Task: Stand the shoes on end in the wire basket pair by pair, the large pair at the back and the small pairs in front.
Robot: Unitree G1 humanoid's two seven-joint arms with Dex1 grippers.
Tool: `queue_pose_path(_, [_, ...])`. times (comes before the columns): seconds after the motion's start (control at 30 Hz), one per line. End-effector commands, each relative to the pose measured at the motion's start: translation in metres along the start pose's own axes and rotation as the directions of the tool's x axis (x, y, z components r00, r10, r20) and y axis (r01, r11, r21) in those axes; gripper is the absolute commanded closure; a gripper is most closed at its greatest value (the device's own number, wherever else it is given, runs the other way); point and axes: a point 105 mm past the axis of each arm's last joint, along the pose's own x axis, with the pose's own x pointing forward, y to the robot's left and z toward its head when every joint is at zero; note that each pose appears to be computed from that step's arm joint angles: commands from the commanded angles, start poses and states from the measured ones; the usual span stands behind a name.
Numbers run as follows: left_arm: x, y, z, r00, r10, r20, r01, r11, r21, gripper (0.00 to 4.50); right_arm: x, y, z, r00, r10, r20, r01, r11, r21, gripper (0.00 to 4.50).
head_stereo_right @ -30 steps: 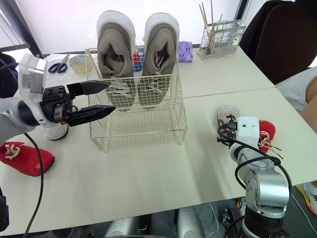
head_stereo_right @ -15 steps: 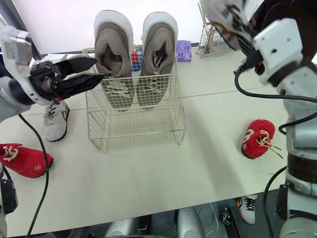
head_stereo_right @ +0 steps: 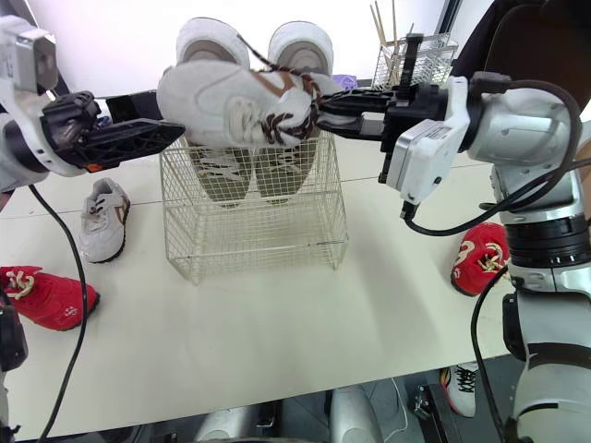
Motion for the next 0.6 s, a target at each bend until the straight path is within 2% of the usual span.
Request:
queue_pose_path(0.03, [0.008, -0.013, 0.009, 0.999, -0.054, 0.008, 0.053, 0.998, 0.037, 0.00, 0.002, -0.011, 0.008, 0.999, -0.024, 0.049, 0.026, 0.999, -0.042, 4.48])
queue_pose_path(0.1, [0.010, -0.015, 0.007, 0.998, -0.062, 0.003, 0.062, 0.998, 0.028, 0.00, 0.004, -0.010, 0.008, 0.998, -0.021, 0.055, 0.023, 0.999, -0.042, 4.48])
queue_pose_path(0.2, [0.013, -0.015, -0.003, 0.998, -0.062, -0.027, 0.063, 0.998, 0.015, 0.78, 0.006, -0.010, 0.009, 0.998, -0.014, 0.066, 0.017, 0.999, -0.047, 4.50])
queue_pose_path(0.43, [0.014, -0.013, -0.007, 0.998, -0.065, -0.021, 0.064, 0.998, -0.005, 4.18, 0.007, -0.013, 0.010, 0.998, -0.004, 0.066, 0.009, 0.998, -0.069, 4.50])
queue_pose_path(0.53, [0.014, -0.012, -0.006, 0.998, -0.059, -0.001, 0.059, 0.998, -0.019, 4.22, 0.006, -0.013, 0.008, 0.999, 0.003, 0.054, 0.001, 0.997, -0.073, 4.50])
queue_pose_path(0.6, [0.013, -0.010, -0.005, 0.999, -0.044, 0.021, 0.044, 0.999, -0.030, 4.22, 0.004, -0.016, 0.005, 0.999, -0.008, 0.043, 0.006, 0.999, 0.037, 3.49])
